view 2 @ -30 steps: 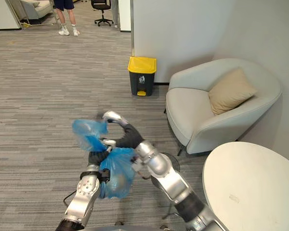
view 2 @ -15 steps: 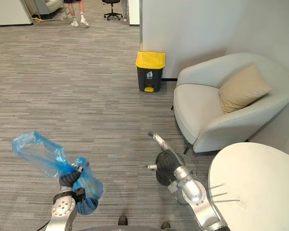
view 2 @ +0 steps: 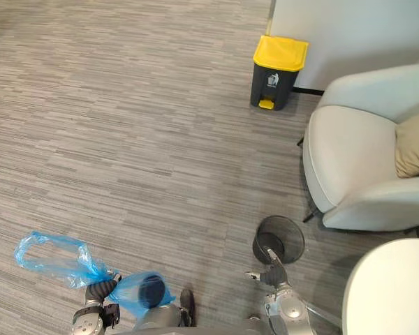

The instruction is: Gather rubbish on tea table into small bin, then transfer packed bag to large trash can.

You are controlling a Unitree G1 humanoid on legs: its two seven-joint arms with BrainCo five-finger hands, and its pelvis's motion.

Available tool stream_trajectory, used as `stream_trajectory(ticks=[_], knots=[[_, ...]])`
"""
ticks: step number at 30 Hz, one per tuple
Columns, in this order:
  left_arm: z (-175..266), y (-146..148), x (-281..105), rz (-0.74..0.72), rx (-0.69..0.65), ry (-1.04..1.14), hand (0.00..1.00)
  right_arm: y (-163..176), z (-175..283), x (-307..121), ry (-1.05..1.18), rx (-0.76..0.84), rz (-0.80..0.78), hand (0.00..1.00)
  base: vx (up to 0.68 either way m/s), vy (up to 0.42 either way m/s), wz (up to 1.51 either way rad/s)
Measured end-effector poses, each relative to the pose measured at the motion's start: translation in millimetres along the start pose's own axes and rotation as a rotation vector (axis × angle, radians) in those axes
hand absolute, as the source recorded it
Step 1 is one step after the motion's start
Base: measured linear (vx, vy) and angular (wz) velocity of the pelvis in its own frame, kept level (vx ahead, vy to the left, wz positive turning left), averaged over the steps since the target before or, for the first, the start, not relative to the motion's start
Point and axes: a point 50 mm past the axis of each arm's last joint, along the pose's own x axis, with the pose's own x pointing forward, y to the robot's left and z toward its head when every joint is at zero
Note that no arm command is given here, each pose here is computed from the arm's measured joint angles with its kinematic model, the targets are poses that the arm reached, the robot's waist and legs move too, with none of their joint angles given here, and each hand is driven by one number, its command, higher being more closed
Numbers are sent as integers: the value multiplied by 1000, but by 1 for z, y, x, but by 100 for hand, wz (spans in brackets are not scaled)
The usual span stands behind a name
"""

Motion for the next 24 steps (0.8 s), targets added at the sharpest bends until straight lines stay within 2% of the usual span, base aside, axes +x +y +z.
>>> stream_trajectory(ticks=[5, 10, 13, 19, 24], knots=[[16, 5, 7, -23, 53, -67, 100, 9, 3, -5, -16, 70, -21, 0, 324, 48, 36], [34, -10, 21, -62, 39, -122, 100, 3, -13, -9, 55, 110, -59, 0, 430, -50, 56], [30, -14, 19, -63, 23, -104, 100, -3, -19, -17, 72, 107, -80, 0, 694, -207, 63], [29, -37, 9, -111, -51, -102, 100, -7, 13, -11, -61, 127, -93, 0, 666, -173, -26], [33, -44, 5, -123, -103, -117, 100, -17, 27, -7, -116, 115, -125, 0, 488, 31, -70]])
